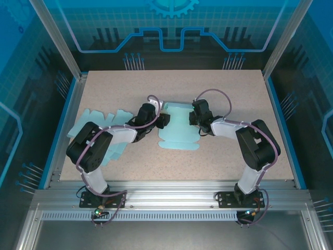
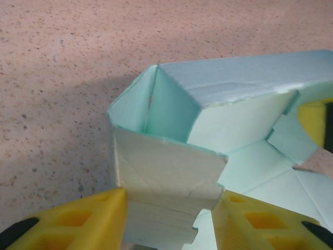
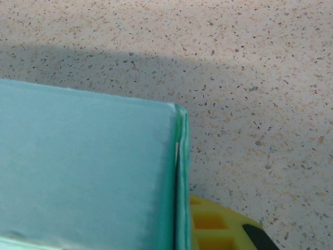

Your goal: Fold the paper box

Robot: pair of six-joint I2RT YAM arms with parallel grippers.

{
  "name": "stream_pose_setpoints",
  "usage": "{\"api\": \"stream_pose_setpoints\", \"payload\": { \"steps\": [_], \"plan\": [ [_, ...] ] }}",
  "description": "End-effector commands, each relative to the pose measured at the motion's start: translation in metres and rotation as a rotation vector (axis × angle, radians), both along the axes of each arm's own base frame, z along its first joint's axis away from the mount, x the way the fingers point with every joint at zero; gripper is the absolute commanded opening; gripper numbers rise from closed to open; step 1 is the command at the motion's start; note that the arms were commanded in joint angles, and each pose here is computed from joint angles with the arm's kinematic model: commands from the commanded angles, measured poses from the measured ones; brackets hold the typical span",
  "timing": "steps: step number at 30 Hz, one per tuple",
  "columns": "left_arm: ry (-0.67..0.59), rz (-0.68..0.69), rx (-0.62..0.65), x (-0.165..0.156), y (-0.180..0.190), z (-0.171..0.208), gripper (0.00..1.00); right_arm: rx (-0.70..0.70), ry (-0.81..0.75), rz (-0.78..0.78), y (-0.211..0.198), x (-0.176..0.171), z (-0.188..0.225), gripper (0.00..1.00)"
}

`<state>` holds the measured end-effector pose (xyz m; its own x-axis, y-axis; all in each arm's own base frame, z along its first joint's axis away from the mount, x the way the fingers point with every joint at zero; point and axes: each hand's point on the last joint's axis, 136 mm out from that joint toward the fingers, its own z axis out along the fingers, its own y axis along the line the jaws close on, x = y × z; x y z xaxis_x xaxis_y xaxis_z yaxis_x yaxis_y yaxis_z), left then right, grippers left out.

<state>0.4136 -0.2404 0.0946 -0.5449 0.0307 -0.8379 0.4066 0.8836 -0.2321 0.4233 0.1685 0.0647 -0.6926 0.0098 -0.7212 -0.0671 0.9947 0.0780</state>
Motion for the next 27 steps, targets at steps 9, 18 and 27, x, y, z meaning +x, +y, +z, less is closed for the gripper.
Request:
{"api": "stream_pose_setpoints", "payload": {
  "steps": [9, 18, 27],
  "plan": [
    [-0.212, -0.03, -0.165, -0.044, 0.024, 0.097, 0.57, -0.009, 0.041, 0.051, 0.014, -0.007, -0.011, 0.01],
    [-0.078, 0.258, -0.148, -0.017, 0.104, 0.072, 0.56, 0.006, 0.037, 0.059, 0.016, -0.008, -0.007, 0.01],
    [0.101, 0.215, -0.218, 0.015, 0.082, 0.011, 0.56, 0.012, 0.043, 0.063, 0.017, -0.01, -0.008, 0.01]
  ]
}}
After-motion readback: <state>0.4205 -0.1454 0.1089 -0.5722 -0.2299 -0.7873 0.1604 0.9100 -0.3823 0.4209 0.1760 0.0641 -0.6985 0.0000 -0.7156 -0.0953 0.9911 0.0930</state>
